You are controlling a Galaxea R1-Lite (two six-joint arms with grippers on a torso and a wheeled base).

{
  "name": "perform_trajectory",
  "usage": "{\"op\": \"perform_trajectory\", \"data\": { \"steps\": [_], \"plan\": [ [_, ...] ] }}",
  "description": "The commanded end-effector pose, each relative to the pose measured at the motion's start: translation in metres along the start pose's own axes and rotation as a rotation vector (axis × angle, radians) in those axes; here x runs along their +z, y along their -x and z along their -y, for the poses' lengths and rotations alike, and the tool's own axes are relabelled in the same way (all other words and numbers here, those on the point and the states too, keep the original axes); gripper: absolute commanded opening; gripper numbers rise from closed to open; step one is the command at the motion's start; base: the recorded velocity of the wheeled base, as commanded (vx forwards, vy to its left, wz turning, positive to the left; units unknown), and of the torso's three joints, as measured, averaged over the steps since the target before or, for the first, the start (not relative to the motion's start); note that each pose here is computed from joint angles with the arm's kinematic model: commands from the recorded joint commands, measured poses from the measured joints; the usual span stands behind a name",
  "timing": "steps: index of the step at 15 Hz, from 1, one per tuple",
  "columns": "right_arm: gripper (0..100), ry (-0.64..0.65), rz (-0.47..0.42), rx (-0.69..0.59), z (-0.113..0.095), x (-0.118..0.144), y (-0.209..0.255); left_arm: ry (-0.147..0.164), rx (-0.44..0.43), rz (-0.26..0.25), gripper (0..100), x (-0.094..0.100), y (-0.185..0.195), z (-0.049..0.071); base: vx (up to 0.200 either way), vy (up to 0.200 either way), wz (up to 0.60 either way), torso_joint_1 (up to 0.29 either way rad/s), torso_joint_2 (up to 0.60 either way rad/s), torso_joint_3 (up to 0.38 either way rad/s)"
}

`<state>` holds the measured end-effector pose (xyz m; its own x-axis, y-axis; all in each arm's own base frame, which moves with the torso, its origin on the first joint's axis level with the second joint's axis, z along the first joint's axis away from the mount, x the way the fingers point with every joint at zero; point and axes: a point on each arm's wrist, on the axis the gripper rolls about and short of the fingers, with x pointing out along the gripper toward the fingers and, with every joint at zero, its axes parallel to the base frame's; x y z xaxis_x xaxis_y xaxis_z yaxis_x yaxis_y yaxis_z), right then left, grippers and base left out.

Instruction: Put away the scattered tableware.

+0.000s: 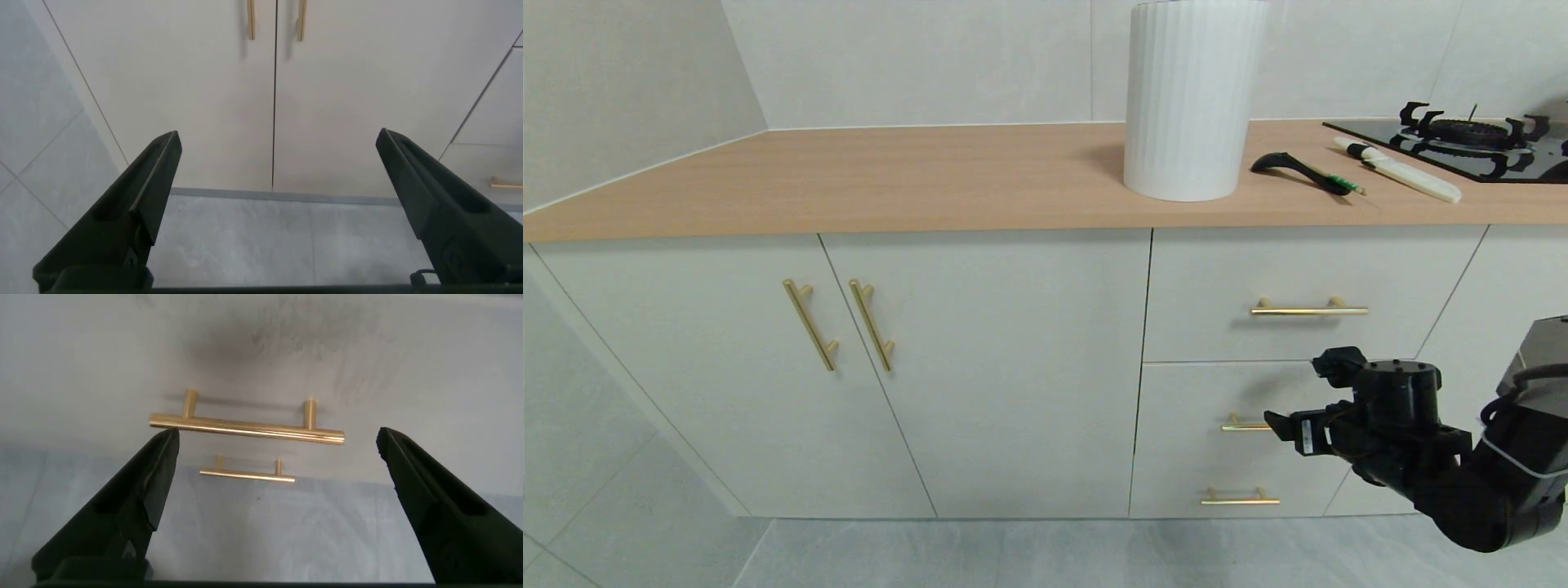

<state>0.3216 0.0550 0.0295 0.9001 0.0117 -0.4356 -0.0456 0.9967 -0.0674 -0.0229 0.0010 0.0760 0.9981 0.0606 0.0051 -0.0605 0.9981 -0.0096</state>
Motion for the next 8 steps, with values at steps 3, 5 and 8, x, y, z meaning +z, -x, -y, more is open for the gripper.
{"op": "perform_trajectory", "data": {
  "steps": [3,5,8],
  "plan": [
    [100,-0.080,0.004,-0.012,-0.002,-0.019,-0.030,0.000,0.001,0.000,100,0.000,0.000,0.000,0.000,0.000,0.00,0.000,0.00,0.000],
    [100,-0.105,0.030,-0.035,-0.001,-0.018,-0.034,0.000,0.001,0.000,100,0.000,0.000,0.000,0.000,0.000,0.00,0.000,0.00,0.000],
    [100,-0.107,0.037,-0.042,-0.001,-0.019,-0.040,0.000,0.001,0.000,100,0.000,0.000,0.000,0.000,0.000,0.00,0.000,0.00,0.000]
  ]
}}
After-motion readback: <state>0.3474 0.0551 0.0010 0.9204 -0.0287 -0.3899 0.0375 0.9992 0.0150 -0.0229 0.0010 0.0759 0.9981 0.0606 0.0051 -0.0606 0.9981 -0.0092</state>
